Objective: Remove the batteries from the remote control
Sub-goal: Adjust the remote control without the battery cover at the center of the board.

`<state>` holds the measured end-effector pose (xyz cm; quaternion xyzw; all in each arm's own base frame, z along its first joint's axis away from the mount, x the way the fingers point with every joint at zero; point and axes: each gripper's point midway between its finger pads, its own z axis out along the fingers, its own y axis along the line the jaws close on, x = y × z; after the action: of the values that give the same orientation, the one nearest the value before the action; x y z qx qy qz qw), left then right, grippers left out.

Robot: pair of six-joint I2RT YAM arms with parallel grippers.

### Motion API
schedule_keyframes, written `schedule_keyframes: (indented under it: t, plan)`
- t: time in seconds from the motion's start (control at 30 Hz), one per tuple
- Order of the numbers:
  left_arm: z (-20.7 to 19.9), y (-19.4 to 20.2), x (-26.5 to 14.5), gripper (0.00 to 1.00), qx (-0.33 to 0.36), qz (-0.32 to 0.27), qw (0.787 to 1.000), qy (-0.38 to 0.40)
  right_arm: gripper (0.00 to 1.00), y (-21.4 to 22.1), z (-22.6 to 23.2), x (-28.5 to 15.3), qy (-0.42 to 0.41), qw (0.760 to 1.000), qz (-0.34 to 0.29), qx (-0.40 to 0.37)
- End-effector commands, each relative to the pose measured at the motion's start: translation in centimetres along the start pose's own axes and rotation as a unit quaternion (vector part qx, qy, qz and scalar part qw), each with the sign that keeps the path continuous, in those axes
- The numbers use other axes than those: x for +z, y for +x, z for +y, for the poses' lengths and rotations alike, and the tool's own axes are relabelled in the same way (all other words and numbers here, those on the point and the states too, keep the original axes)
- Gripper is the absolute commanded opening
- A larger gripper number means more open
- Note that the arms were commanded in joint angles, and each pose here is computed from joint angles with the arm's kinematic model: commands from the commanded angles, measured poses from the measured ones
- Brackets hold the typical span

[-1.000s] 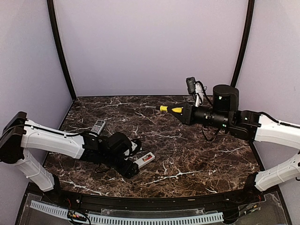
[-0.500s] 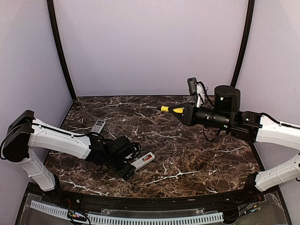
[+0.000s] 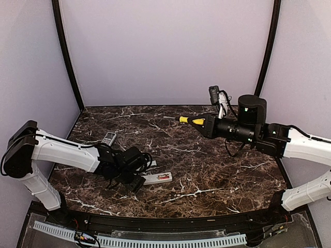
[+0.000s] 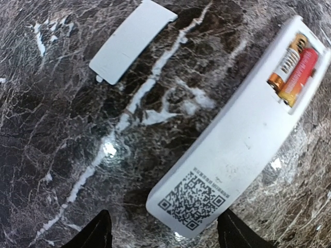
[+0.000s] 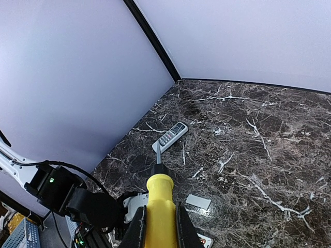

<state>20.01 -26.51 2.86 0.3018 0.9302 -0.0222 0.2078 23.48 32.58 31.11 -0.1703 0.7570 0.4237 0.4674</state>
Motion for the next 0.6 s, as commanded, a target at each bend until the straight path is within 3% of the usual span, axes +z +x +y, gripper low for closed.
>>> schedule_keyframes:
  t: [0.0,0.33,0.57]
  plan:
    - [1.5,-0.9,-0.1,0.69,-0.016,-0.004,1.000,-0.015,0.00,-0.3,-0.2,0.2,0.002,1.000,-0.008,0.004]
    - [2.8,-2.2,0.0,0.63,-0.050,-0.015,0.999,-0.009,0.00,0.5,-1.3,0.6,0.032,0.999,0.007,0.006]
    - [4.1,-3.9,-3.4,0.62,-0.127,-0.058,0.989,0.054,0.00,3.0,-3.0,0.5,0.073,0.995,0.063,0.013]
